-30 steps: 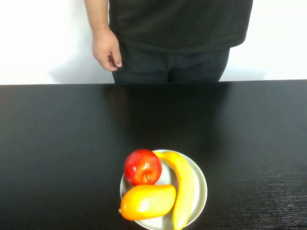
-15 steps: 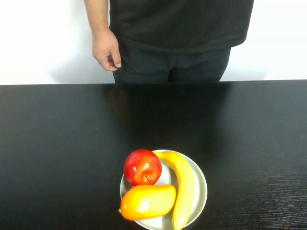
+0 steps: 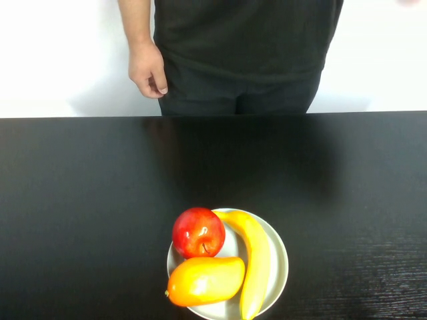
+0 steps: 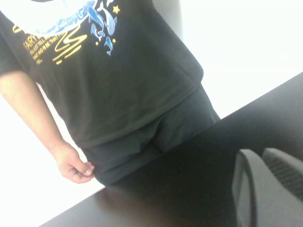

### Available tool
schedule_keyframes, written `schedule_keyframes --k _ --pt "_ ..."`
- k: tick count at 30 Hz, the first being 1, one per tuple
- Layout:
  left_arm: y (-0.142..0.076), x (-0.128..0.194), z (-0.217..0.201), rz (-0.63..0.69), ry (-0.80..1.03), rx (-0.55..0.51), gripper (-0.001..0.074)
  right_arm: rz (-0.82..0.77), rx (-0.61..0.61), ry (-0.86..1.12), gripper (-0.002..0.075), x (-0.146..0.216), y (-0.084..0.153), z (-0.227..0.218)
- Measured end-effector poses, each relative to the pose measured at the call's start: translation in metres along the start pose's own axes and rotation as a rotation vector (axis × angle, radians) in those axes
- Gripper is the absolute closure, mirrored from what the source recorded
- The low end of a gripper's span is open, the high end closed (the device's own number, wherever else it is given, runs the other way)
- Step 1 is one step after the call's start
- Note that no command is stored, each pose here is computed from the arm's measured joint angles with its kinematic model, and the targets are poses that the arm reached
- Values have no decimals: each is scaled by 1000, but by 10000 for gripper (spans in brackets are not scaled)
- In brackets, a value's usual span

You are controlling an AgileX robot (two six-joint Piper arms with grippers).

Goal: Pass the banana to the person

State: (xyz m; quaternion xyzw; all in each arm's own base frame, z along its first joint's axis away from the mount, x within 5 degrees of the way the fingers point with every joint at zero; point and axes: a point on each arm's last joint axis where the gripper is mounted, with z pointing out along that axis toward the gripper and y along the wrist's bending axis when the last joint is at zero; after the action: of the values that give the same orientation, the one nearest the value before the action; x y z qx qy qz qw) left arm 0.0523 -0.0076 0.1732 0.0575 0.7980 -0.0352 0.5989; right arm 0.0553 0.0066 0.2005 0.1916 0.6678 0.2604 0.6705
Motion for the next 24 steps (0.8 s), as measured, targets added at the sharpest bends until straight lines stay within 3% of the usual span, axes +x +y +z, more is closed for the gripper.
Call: schedule_keyframes --k 24 --pt "0 0 0 0 0 0 739 -76 -11 86 732 5 3 0"
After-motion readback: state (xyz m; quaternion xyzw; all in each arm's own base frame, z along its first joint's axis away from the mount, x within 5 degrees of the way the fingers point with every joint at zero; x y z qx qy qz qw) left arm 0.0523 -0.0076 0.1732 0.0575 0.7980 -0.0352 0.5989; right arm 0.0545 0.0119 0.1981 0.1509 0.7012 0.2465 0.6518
